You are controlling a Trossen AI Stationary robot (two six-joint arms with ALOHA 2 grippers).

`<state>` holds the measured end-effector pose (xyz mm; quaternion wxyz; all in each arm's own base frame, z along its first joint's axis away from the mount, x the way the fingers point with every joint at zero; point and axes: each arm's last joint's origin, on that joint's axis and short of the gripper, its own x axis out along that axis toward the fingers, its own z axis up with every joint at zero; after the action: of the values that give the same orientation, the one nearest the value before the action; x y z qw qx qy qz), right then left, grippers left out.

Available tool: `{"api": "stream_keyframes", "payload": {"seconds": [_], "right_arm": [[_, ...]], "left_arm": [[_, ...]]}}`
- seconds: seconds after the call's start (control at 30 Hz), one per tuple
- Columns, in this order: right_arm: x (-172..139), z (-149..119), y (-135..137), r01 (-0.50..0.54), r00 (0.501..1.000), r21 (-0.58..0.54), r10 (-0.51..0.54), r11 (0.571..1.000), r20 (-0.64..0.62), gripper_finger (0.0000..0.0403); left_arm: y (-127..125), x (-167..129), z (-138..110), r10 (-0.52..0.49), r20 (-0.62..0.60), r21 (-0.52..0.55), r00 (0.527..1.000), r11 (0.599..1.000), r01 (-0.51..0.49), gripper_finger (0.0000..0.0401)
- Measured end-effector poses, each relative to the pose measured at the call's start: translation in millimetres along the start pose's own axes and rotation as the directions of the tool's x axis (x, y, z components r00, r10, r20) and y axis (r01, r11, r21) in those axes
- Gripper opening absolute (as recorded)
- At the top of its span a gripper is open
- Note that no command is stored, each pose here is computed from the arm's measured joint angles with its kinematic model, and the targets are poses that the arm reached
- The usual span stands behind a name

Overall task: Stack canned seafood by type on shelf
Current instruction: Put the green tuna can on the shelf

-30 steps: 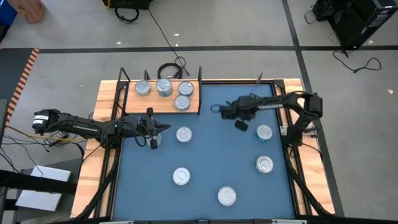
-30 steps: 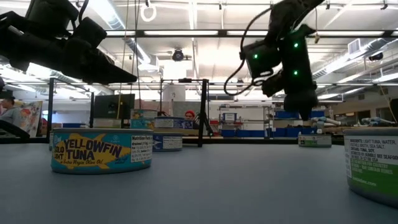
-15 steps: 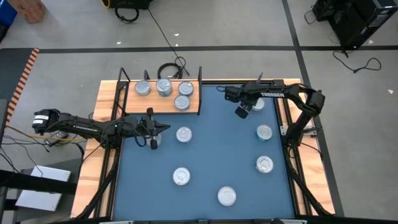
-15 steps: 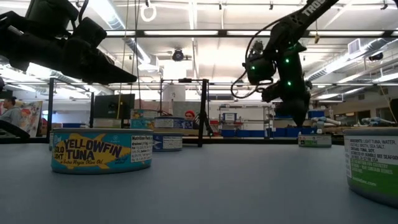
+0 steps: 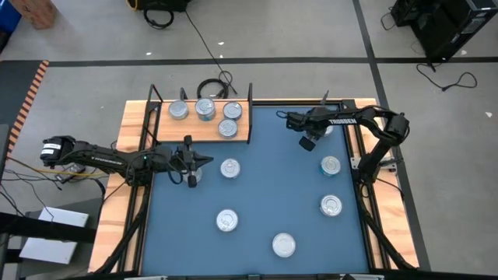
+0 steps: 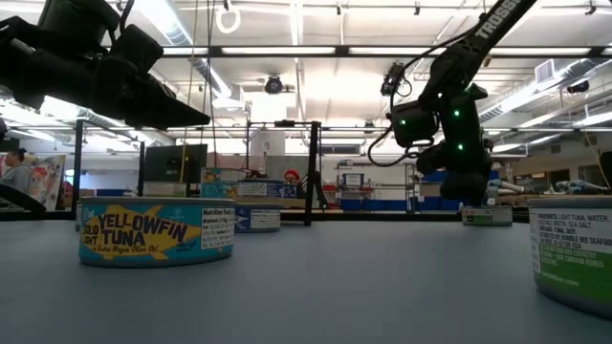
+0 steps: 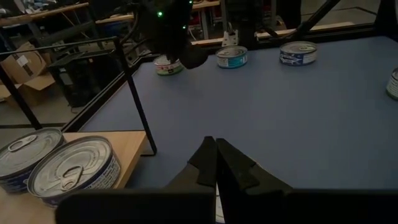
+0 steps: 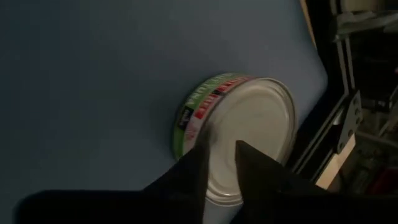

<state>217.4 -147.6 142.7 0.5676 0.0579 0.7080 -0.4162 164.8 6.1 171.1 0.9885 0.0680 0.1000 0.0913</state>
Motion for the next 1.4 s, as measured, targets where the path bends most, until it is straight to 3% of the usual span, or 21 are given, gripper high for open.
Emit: {"api": "stream_keyframes", "payload": {"seconds": [0.2,0.33,0.5,0.83,1.07,1.27,1.4], "right_arm": [[-1,-1,4,-0.031,1.000,-0.044,0.031,0.999,-0.003,0.0008],[-3,-1,7,-0.084,0.996,-0.072,0.084,0.994,-0.009,0.0016],[-6,-2,14,-0.273,0.962,-0.111,0.271,0.956,-0.036,0.0005],[-38,-13,25,-0.304,0.946,-0.193,0.320,0.933,0.056,0.0005],[-79,-33,20,-0.307,0.911,-0.180,0.343,0.934,0.228,0.0054],[-102,-41,-4,-0.200,0.880,-0.037,0.196,0.979,0.433,0.0117],[-104,-31,-23,-0.285,0.820,0.007,0.240,0.959,0.520,0.0165]], "left_arm": [[0,0,0,-0.001,0.000,0.000,1.000,1.000,0.001,0.0005],[0,0,0,-0.002,0.000,-0.001,1.000,1.000,0.002,0.0005],[0,0,0,-0.002,-0.001,0.000,1.000,1.000,0.002,0.0005],[0,0,1,-0.012,0.006,0.003,1.000,1.000,0.012,0.0005],[0,0,1,-0.013,0.008,0.003,1.000,1.000,0.013,0.0005],[0,0,1,-0.013,0.008,0.003,1.000,1.000,0.012,0.0005],[0,0,1,-0.013,0.007,0.005,1.000,1.000,0.013,0.0005]]}}
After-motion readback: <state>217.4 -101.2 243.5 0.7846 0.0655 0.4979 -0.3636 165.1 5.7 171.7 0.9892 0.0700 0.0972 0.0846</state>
